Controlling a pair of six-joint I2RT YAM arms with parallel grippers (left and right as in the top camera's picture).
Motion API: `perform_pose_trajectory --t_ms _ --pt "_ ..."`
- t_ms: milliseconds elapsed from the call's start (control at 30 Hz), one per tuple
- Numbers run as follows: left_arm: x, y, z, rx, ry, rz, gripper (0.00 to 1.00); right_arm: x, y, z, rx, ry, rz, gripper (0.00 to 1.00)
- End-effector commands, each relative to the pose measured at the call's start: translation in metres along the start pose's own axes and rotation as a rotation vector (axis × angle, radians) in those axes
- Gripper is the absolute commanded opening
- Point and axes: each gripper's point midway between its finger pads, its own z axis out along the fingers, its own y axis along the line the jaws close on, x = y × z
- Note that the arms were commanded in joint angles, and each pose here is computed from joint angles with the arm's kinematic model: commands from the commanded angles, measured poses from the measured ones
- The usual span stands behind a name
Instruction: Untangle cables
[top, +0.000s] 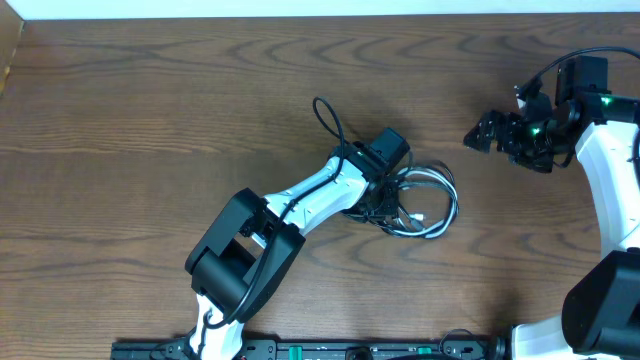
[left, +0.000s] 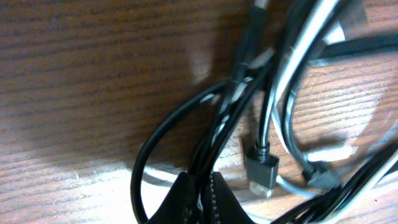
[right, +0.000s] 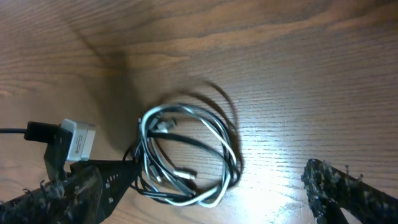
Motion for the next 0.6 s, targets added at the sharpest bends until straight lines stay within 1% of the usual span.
perform_pose_trajectory --t_ms 0,133,200,233,267,367,433,567 --pt "-0.009 -0.002 -0.010 0.010 -0.020 0.030 0.07 -0.001 0.002 -0.004 -0.001 -0.007 0.004 0.99" --pt "-0.034 -0.022 -0.068 0.105 -0.146 0.080 0.07 0.001 0.001 -0.004 0.000 0.002 0.008 0.99" --pt "-0.047 -0.033 -0.117 0.175 -0.267 0.092 0.08 0.003 0.004 -0.003 -0.014 0.009 0.008 0.99" --pt "-0.049 -0.035 -0.129 0.192 -0.297 0.095 0.07 0.004 0.006 -0.003 -0.015 0.013 0.005 0.99" --pt "-0.053 -0.040 -0.152 0.226 -0.356 0.105 0.07 0.005 0.008 -0.002 -0.016 0.016 -0.001 0.99" --pt "-0.056 -0.050 -0.192 0.285 -0.456 0.127 0.07 0.009 0.023 0.002 -0.050 0.032 -0.034 0.99" --pt "-0.056 -0.055 -0.207 0.313 -0.496 0.138 0.07 0.011 0.036 0.005 -0.084 0.040 -0.059 0.99" --pt "-0.057 -0.060 -0.220 0.344 -0.533 0.138 0.07 0.017 0.060 0.011 -0.129 0.053 -0.127 0.97"
